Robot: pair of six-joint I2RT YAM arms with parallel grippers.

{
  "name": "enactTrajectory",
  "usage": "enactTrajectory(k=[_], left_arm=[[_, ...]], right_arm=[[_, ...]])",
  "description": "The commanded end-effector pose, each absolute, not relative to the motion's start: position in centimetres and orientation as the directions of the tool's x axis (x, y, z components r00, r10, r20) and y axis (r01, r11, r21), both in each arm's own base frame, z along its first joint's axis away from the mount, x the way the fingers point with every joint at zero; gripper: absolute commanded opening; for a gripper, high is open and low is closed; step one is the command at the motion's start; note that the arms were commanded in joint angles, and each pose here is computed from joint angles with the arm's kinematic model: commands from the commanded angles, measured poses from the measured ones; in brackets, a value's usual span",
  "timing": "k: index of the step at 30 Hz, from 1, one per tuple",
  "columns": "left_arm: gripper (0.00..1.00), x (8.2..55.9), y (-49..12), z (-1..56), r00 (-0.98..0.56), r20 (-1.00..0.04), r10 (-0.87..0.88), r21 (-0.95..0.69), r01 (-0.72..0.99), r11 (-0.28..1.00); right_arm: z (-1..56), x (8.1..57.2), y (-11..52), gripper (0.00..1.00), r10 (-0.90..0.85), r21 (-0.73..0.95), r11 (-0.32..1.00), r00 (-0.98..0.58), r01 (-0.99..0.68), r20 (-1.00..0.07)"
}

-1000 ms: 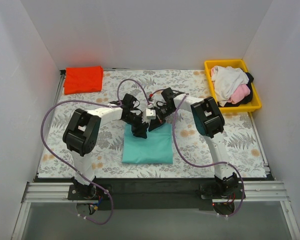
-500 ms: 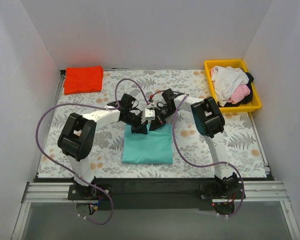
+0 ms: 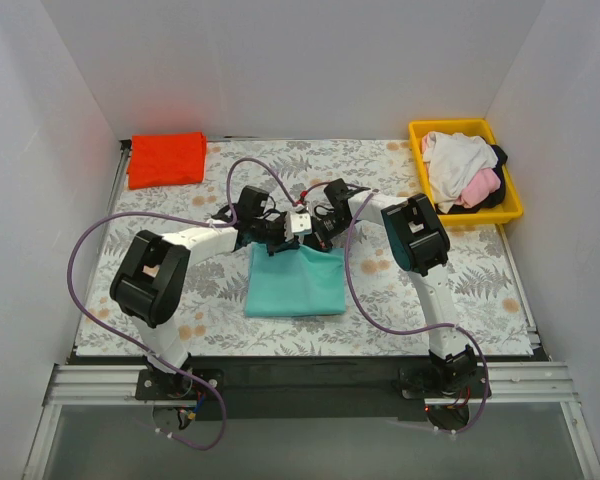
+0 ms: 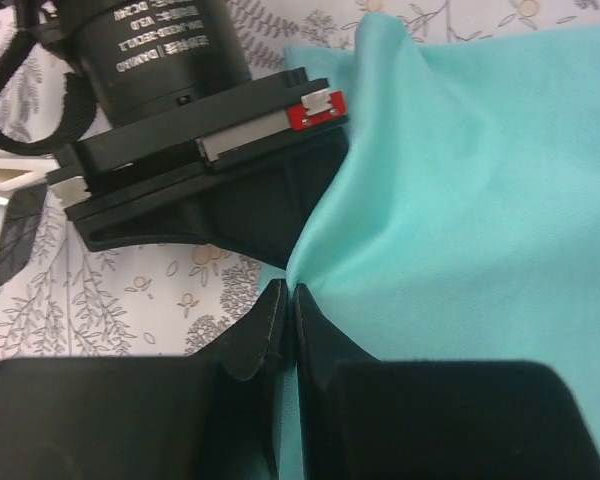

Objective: Fold and stack the t-shirts
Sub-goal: Fold the tshirt

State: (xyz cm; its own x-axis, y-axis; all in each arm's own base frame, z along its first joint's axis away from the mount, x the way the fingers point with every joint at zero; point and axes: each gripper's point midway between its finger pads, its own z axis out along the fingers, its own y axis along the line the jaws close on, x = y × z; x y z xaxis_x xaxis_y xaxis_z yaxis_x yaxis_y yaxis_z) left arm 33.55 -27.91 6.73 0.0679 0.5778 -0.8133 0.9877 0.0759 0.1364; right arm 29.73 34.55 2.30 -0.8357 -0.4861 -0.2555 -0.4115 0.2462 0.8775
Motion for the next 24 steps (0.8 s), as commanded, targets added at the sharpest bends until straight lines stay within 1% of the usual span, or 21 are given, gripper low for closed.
enactTrajectory(k=[1,4,9,13,17,21,24], left_arm=[[0.00,36.0,-28.2,9.5,0.179,-0.820,0.543,0.296,0.945,0.136],[0.00,36.9,-28.2,9.9,0.214,-0.817,0.535,0.348,0.924,0.162],[0.00,36.2,-27.6,9.4,0.240,-0.807,0.539,0.378,0.912,0.160],[0.00,35.4,-27.6,10.0,0.270,-0.816,0.512,0.394,0.907,0.150],[0.00,34.4,-27.7,10.6,0.305,-0.820,0.484,0.408,0.905,0.122],[0.00,33.3,-27.9,11.3,0.333,-0.826,0.454,0.416,0.904,0.095],[0.00,32.8,-27.8,11.3,0.340,-0.827,0.449,0.417,0.905,0.084]], right_arm=[[1.2,29.1,34.0,0.01,-0.503,0.860,0.274,-0.826,-0.431,-0.253],[1.1,29.1,33.9,0.02,-0.505,0.860,0.273,-0.825,-0.432,-0.254],[1.8,29.8,33.9,0.02,-0.497,0.849,0.272,-0.822,-0.452,-0.279],[4.1,31.6,34.4,0.03,-0.478,0.819,0.265,-0.807,-0.509,-0.348],[7.1,32.2,34.8,0.04,-0.466,0.796,0.241,-0.785,-0.556,-0.407],[8.5,31.1,34.8,0.05,-0.492,0.740,0.205,-0.721,-0.640,-0.488],[8.9,32.5,35.0,0.05,-0.488,0.706,0.212,-0.699,-0.676,-0.523]])
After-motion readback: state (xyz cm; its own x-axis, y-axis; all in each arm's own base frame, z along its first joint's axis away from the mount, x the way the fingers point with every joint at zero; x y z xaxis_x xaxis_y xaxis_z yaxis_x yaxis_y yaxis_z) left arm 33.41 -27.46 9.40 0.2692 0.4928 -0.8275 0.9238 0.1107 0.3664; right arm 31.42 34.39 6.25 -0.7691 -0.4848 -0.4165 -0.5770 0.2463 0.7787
